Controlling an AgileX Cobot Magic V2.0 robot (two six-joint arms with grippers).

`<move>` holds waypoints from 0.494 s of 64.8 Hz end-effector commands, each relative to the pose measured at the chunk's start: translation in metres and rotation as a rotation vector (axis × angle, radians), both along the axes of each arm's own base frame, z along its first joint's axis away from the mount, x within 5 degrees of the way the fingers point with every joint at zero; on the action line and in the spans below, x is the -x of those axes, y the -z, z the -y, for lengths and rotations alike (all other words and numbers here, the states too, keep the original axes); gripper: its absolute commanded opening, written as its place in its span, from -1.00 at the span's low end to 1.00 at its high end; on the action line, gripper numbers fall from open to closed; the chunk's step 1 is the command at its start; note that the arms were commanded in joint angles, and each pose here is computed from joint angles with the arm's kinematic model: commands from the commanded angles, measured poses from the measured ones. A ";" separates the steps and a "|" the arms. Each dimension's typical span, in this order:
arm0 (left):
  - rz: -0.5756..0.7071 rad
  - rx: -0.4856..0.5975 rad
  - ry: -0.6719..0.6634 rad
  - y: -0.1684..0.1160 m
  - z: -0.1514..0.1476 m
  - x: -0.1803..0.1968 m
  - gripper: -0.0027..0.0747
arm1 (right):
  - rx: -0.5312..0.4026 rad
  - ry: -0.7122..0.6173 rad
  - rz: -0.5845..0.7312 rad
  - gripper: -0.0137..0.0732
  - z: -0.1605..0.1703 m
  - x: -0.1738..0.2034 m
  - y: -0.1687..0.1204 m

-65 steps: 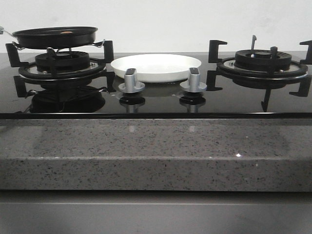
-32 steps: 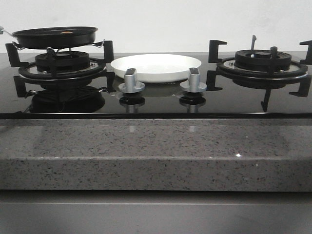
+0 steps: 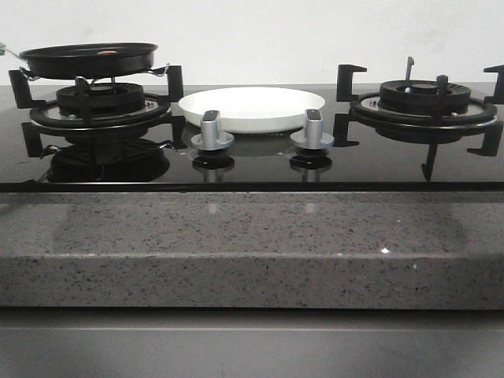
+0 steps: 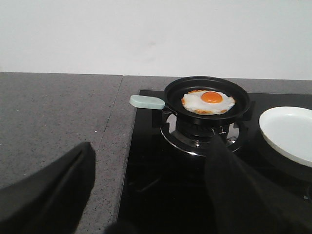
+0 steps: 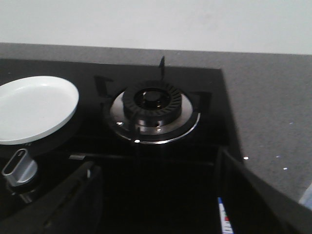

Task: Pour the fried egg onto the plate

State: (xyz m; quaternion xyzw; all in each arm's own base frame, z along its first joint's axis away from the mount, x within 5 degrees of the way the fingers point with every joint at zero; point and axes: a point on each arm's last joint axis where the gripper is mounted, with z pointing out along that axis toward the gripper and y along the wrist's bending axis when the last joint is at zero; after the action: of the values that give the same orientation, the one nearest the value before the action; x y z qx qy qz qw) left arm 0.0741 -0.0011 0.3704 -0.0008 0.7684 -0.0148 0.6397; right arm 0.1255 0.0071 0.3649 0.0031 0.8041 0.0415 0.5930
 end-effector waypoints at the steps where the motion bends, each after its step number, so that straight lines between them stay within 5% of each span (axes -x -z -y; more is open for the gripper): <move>1: 0.099 0.013 0.005 -0.017 0.001 -0.001 0.32 | -0.038 -0.050 0.015 0.62 -0.008 -0.020 -0.022; 19: 0.099 0.013 0.005 -0.017 0.001 -0.001 0.32 | 0.020 -0.324 -0.213 0.42 -0.071 -0.088 -0.038; 32: 0.099 0.013 0.005 -0.017 0.001 -0.001 0.32 | 0.052 -0.353 -0.378 0.34 -0.098 -0.151 -0.040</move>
State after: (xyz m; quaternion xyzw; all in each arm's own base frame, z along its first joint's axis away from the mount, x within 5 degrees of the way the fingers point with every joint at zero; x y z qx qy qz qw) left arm 0.0747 -0.0011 0.3702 -0.0008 0.7692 -0.0147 0.6388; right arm 0.2625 0.1000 0.3870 -0.1406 0.8998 0.1184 0.3958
